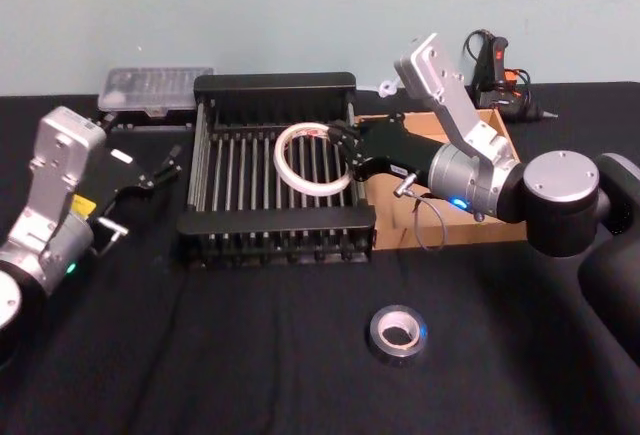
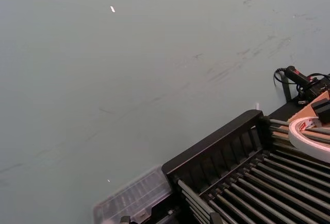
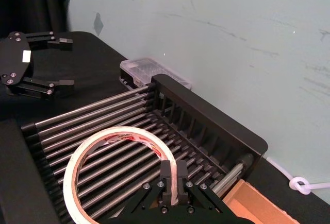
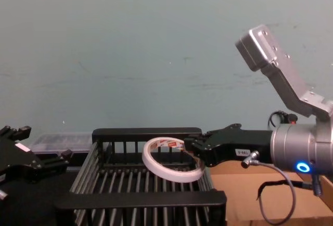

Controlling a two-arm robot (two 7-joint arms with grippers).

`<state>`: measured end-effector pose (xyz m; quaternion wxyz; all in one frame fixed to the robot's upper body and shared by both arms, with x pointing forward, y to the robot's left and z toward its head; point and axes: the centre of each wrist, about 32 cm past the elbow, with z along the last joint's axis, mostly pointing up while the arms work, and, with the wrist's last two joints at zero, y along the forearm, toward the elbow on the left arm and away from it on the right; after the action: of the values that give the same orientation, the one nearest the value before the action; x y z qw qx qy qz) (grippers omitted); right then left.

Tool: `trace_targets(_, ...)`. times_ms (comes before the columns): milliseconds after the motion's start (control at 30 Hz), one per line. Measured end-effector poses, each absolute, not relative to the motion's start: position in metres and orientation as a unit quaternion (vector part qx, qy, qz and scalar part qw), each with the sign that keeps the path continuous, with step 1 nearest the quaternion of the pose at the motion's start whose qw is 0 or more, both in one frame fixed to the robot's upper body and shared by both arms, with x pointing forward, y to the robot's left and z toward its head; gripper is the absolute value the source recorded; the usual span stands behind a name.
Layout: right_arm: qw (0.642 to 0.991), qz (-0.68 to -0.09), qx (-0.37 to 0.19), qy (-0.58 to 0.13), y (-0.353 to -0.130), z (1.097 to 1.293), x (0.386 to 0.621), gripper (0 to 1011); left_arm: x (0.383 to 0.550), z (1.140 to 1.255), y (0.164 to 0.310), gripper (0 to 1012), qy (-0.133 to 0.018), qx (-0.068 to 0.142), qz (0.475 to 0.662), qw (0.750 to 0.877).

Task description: Pick up the white tape and place it into the black box , Pick up the silver tape and place it into the brown box.

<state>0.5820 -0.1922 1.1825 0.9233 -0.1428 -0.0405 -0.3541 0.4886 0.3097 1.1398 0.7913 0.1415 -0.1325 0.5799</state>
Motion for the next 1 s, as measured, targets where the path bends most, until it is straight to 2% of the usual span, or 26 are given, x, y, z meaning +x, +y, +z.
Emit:
trace_targets(467,0.923,-0.355,-0.142,-0.041,-0.1931,1.1832,0.5813,75,0.4886,1.1398,0.3097,1001,-0.132,0.142,0.580,0.791)
trace_targets(633,0.923,-0.355,-0.142,-0.041,-0.1933,1.1834,0.5812,227,0.4886,1.1398,0.3097,1001,-0.132,0.141,0.580,0.791)
trace_targets(733,0.923,-0.355,-0.142,-0.041,-0.1934,1.1834,0.5812,282,0.4886,1.1398,0.3097,1001,-0.132,0.141,0.580,0.791)
trace_targets(767,0.923,-0.355,-0.141,-0.041,-0.1934,1.1834,0.5812,341,0.4886,1.1398,0.3097,1001,-0.132,0.141,0.580,0.791)
trace_targets(833,0.923,-0.355,-0.142,-0.041,-0.1935,1.1834,0.5812,397,0.4886,1.1398,0.3097,1001,-0.132,0.142,0.580,0.791)
trace_targets(867,0.923,-0.355,-0.142,-0.040,-0.1935,1.1833,0.5811,397,0.4886,1.1398,0.3097,1001,-0.132,0.141,0.580,0.791)
trace_targets(900,0.923,-0.355,-0.142,-0.040,-0.1936,1.1833,0.5811,456,0.4886,1.1398,0.3097,1002,-0.132,0.141,0.580,0.791)
trace_targets(1000,0.923,-0.355,-0.142,-0.040,-0.1936,1.1833,0.5810,538,0.4886,1.1398,0.3097,1001,-0.132,0.141,0.580,0.791)
